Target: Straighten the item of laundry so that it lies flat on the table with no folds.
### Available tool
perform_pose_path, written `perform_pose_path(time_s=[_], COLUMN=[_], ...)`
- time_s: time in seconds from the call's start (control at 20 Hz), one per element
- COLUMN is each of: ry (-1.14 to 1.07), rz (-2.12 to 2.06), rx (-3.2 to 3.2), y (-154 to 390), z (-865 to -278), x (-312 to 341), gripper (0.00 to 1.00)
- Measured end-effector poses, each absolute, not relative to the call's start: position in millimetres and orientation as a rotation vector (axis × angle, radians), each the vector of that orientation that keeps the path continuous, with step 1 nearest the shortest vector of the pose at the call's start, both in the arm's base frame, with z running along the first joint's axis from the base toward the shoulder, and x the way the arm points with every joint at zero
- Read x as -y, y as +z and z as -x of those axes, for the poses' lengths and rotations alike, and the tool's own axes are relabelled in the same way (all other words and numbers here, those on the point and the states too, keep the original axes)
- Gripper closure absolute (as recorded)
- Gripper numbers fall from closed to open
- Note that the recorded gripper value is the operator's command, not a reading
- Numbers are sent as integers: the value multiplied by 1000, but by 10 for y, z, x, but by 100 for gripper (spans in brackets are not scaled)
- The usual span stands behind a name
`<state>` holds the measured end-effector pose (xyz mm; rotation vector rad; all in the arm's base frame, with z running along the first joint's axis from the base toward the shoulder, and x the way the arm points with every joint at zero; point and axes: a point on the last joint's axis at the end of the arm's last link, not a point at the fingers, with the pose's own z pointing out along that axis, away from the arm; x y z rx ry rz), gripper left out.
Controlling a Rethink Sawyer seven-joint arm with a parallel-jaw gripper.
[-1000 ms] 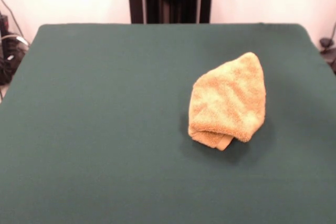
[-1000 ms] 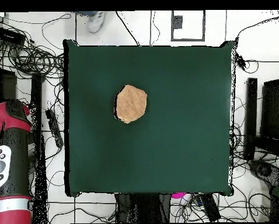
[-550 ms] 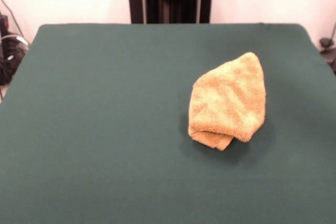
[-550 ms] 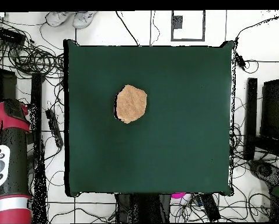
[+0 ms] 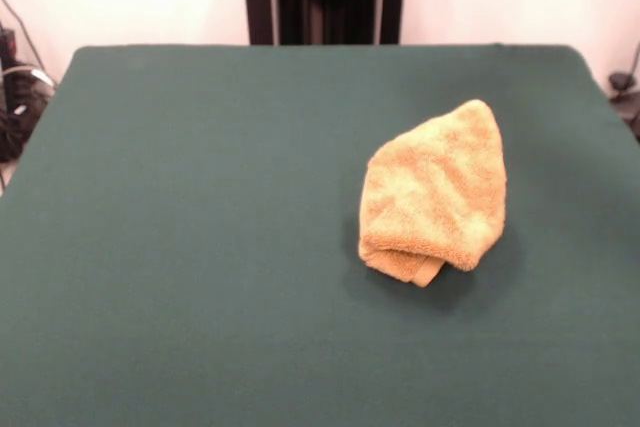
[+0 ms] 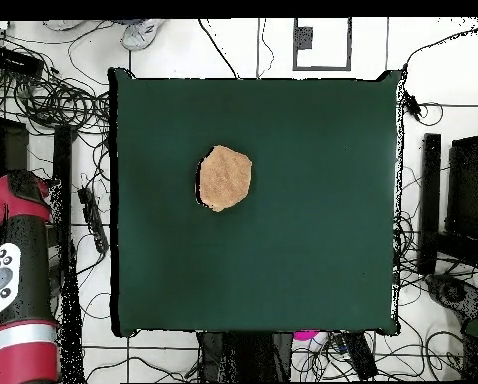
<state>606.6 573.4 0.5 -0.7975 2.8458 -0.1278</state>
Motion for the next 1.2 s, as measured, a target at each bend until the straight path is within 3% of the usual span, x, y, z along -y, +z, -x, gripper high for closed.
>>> perform_pose_path(time_s=[0.5,1.2], ry=[-105,-47], rz=[901,951], rx=[-2897,-2824], y=[150,974], z=[-5710,-5441], x=[-6228,-6690], gripper=[0,0])
